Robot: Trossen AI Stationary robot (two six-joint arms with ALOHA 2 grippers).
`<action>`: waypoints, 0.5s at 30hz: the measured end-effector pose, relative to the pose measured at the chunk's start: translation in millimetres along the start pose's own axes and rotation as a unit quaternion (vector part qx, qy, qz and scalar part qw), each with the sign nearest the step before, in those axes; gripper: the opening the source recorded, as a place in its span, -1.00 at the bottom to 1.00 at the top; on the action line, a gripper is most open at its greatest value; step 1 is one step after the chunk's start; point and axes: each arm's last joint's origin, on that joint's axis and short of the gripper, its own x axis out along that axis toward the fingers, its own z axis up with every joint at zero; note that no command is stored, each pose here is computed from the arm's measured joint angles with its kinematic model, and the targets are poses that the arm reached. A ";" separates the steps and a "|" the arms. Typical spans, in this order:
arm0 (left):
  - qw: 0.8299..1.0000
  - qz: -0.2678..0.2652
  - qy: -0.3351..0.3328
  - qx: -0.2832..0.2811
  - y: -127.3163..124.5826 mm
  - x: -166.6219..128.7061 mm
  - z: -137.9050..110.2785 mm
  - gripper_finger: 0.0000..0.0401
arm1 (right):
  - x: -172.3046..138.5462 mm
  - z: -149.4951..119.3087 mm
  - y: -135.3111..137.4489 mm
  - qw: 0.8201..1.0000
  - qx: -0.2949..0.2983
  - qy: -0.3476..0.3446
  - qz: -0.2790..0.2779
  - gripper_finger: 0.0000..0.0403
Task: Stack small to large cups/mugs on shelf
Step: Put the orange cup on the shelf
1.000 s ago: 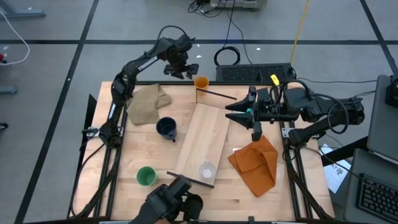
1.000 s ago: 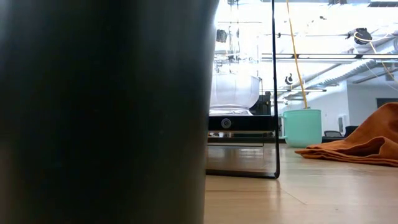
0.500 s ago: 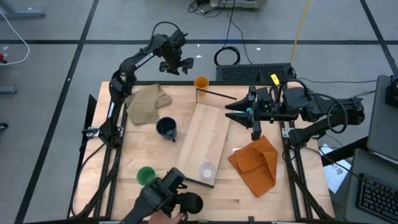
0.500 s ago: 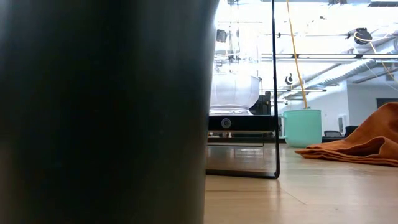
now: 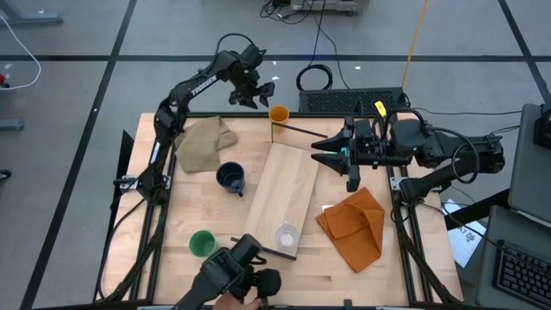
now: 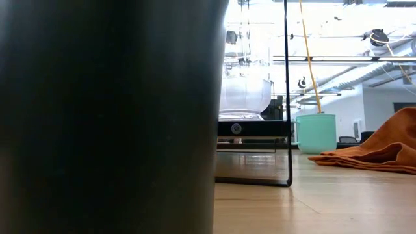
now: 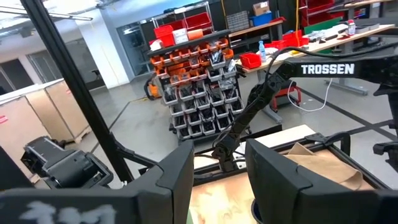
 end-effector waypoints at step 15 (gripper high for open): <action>1.000 0.022 -0.006 0.004 -6.1 9.0 -4.8 0.15 | 0.0 -0.7 -0.1 1.000 0.002 0.004 0.000 -0.32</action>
